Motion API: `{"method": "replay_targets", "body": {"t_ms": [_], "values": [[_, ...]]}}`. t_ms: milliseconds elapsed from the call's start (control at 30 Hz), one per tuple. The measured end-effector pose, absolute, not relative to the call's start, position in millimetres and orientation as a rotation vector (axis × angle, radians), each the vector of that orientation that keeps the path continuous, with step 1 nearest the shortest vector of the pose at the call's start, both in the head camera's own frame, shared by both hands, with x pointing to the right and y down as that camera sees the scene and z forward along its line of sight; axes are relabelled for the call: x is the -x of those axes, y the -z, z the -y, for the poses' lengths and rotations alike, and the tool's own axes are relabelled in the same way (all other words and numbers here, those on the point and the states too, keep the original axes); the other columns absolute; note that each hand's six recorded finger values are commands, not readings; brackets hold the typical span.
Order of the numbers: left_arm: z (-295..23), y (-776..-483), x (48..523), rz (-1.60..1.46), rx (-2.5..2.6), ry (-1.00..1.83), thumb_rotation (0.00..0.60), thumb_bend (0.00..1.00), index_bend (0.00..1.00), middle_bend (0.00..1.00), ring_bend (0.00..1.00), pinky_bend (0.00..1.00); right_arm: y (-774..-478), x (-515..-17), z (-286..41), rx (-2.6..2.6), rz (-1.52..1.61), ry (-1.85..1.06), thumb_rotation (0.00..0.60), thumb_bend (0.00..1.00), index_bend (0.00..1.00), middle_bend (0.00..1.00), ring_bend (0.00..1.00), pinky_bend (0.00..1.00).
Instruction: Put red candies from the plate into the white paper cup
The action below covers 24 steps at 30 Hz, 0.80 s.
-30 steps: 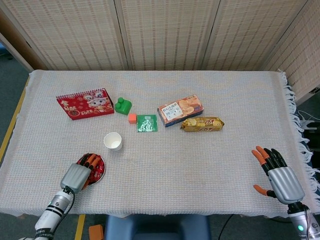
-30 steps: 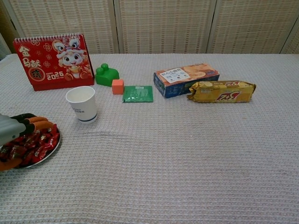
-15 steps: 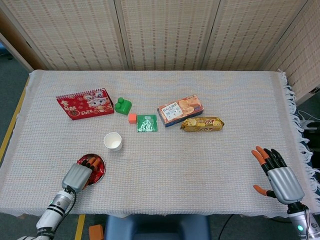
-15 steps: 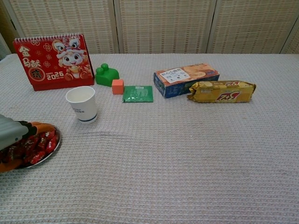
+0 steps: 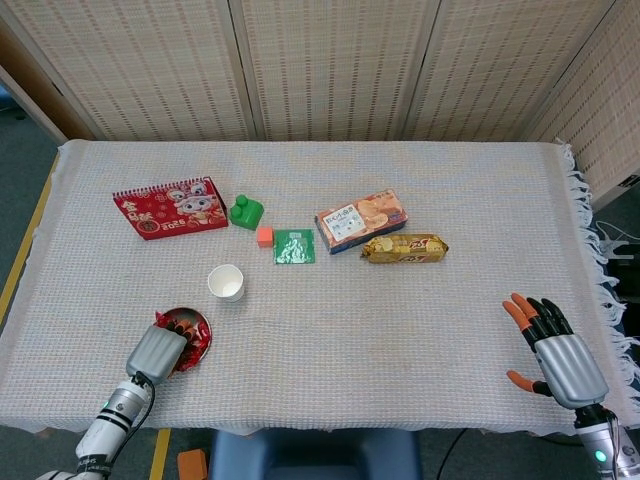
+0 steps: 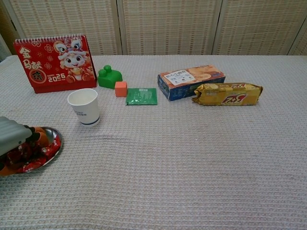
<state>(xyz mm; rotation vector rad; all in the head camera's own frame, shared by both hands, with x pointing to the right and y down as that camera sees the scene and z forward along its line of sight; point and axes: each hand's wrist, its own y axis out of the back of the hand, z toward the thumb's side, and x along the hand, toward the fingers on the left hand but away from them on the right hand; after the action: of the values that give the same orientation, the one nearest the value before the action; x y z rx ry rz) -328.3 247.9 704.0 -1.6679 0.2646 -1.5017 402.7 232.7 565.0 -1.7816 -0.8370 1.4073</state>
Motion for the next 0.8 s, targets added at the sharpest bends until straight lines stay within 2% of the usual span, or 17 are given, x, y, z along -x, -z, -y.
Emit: {"method": "replay_targets", "body": {"t_ms": [533,800], "values": [[-243.1,-702.7,328.2,-0.314,1.673,1.477,0.6,0.39,0.45,0.41,0.44,0.92,-566.2,-403.5,-232.8,1.78,0.831,-1.421,0.6,0.06,0.0,0.0,0.0,0.0],[-242.2,-701.8,326.2,-0.333,1.684,1.459,0.6,0.41,0.52,0.54,0.48,0.93,-566.9,-403.7,-232.6,1.78,0.828,-1.428,0.6,0.06,0.0,0.0,0.0,0.0]]}}
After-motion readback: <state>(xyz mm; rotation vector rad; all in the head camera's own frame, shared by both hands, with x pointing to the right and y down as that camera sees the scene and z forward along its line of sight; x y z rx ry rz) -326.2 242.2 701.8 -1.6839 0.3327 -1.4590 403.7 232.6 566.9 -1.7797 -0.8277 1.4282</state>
